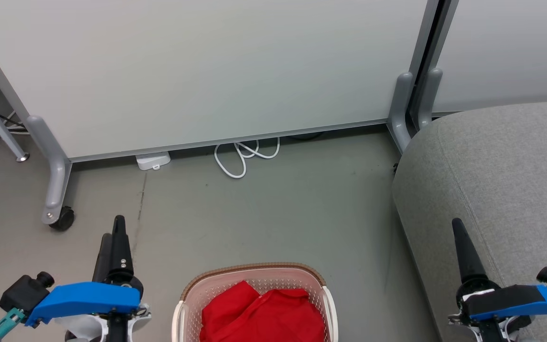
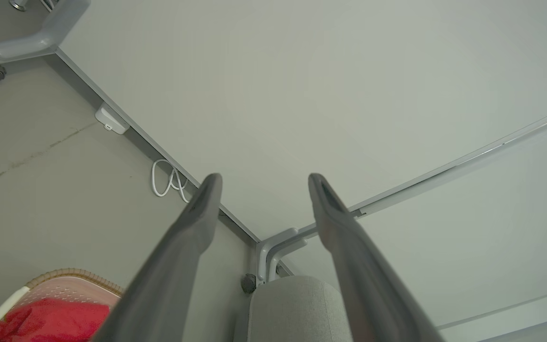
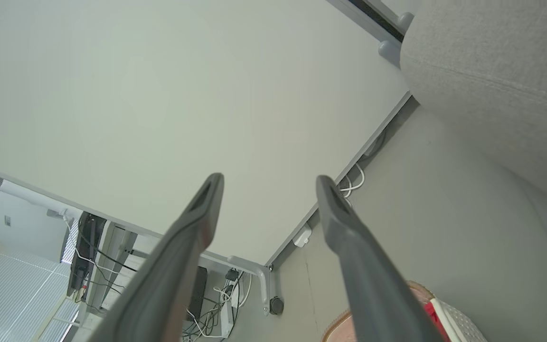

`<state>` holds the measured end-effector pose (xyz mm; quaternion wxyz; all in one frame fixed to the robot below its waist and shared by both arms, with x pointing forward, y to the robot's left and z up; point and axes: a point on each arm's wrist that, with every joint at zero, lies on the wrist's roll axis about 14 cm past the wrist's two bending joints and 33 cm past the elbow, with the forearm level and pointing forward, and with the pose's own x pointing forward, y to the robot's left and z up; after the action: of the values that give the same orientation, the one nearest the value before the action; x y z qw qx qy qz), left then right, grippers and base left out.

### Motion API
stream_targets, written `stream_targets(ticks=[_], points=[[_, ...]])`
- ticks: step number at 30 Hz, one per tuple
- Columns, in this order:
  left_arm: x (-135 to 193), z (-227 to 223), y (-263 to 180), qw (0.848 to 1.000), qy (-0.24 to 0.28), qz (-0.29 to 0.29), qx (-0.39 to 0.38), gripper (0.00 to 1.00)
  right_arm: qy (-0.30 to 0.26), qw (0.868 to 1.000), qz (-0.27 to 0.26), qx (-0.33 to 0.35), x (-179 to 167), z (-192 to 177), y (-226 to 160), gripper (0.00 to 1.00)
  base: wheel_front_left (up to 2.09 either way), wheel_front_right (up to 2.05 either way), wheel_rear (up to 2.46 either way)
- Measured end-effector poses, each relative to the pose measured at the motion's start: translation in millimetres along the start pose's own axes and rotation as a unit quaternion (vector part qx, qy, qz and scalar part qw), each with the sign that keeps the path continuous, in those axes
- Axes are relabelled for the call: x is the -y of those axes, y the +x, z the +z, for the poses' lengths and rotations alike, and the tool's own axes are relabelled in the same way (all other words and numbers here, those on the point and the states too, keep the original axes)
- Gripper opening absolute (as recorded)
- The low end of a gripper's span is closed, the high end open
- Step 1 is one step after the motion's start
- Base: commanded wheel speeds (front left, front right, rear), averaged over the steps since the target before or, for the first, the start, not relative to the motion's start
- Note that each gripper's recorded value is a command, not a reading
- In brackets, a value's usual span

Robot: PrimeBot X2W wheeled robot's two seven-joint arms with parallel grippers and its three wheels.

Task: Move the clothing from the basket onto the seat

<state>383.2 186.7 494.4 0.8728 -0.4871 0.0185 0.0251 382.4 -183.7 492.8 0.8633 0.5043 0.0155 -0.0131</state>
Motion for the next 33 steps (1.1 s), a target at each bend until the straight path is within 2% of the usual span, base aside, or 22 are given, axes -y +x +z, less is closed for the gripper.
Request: stream_targets(ticks=[9,18,33], points=[[8.0,-7.2,1.4,0.996,0.089,-0.01,-0.004,1.0,-0.089,0.996,0.013,-0.001,-6.5,-3.0,1.9,1.0,0.0,0.0,0.0],[15.0,-13.2,1.9,0.984,0.174,-0.025,-0.006,1.0,-0.159,0.987,0.024,-0.004,-10.9,-7.3,2.4,1.0,0.0,0.0,0.0],[23.1,-19.6,0.6,0.961,0.273,-0.048,-0.004,1.0,-0.251,0.967,0.039,-0.005,-15.0,-13.3,2.4,1.0,0.0,0.0,0.0]])
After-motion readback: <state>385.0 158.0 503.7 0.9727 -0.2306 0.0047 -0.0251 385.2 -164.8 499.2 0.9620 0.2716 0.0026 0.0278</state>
